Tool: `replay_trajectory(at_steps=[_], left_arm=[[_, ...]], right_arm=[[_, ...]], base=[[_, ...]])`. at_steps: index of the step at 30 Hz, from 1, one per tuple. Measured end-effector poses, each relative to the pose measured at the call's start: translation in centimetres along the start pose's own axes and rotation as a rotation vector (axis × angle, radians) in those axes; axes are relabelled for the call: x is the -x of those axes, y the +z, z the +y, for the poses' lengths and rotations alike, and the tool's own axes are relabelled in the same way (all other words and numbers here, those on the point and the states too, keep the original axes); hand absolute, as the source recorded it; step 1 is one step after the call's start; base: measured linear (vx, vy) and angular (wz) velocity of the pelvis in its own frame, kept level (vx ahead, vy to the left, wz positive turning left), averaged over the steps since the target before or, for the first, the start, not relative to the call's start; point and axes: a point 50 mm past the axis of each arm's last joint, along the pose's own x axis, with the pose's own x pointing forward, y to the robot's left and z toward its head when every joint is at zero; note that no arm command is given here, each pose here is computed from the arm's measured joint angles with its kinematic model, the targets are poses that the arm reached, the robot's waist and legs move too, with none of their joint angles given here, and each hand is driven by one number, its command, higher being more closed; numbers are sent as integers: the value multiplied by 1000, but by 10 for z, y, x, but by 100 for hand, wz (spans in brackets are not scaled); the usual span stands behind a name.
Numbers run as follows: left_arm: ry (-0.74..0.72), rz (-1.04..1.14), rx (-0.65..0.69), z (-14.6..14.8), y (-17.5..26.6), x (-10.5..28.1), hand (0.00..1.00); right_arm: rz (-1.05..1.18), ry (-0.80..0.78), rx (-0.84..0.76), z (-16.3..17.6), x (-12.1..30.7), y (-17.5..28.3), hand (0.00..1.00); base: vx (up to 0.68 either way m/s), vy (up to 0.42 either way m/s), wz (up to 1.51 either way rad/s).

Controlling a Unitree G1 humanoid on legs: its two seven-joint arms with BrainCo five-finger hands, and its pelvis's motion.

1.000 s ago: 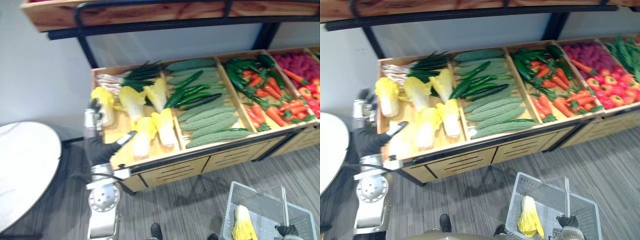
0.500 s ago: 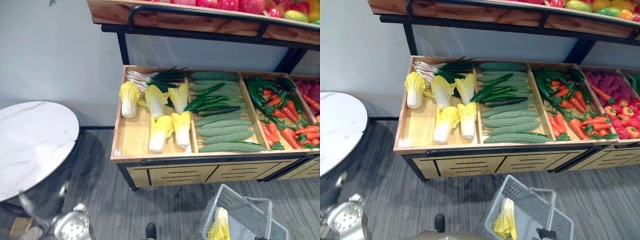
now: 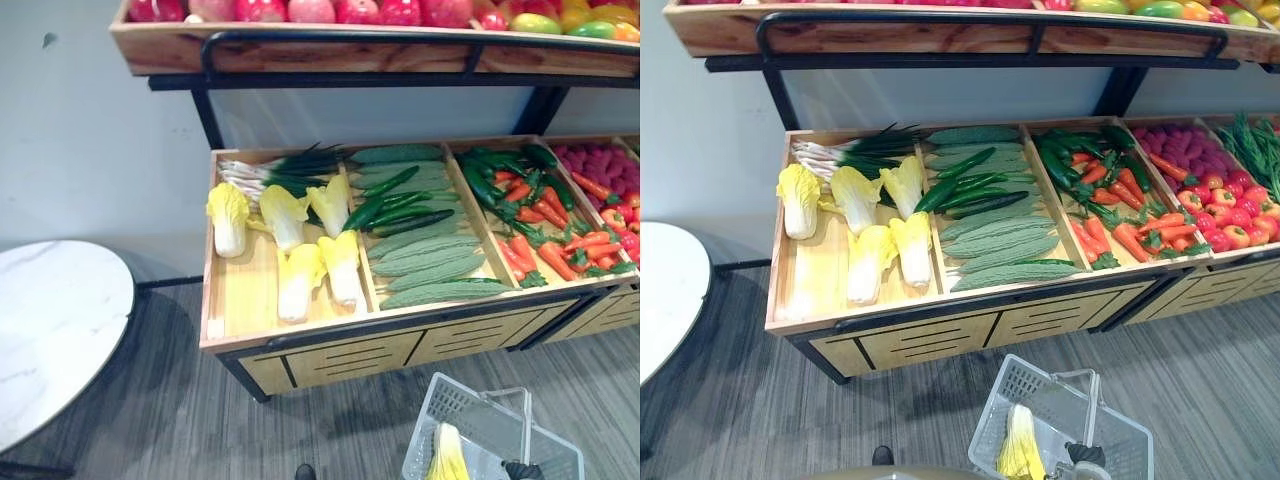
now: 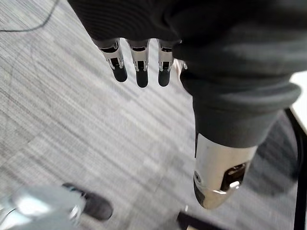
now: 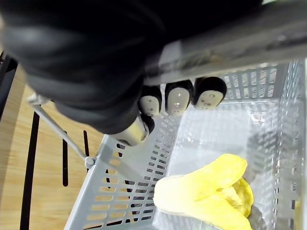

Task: Pick vegetable in the basket

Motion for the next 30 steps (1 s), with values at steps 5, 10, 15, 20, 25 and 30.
replay_trajectory(at_steps=[5,10,15,20,25,30], left_arm=[[-202,-41,-218,-18,5,1,0],[-258,-76,-335,-22,10,1,0],[-288,-106,-392,-26,13,2,0],[-310,-137,-461,-34,19,3,0],[-304,-263,-530,-44,49,2,0],[-299,-288,-520,-45,57,2,0]], right_arm=[[-12,49,49,3,-1,3,100],[-17,56,91,3,-1,4,100],[-14,42,66,0,-2,4,100],[-40,25,36,-4,-2,9,100],[-88,46,-3,7,-2,23,100],[-98,100,28,22,-3,34,100]], base=[[55,-13,-21],[50,-15,-20],[39,5,-6],[-5,58,-53],[-63,58,-102],[1,-11,-158]])
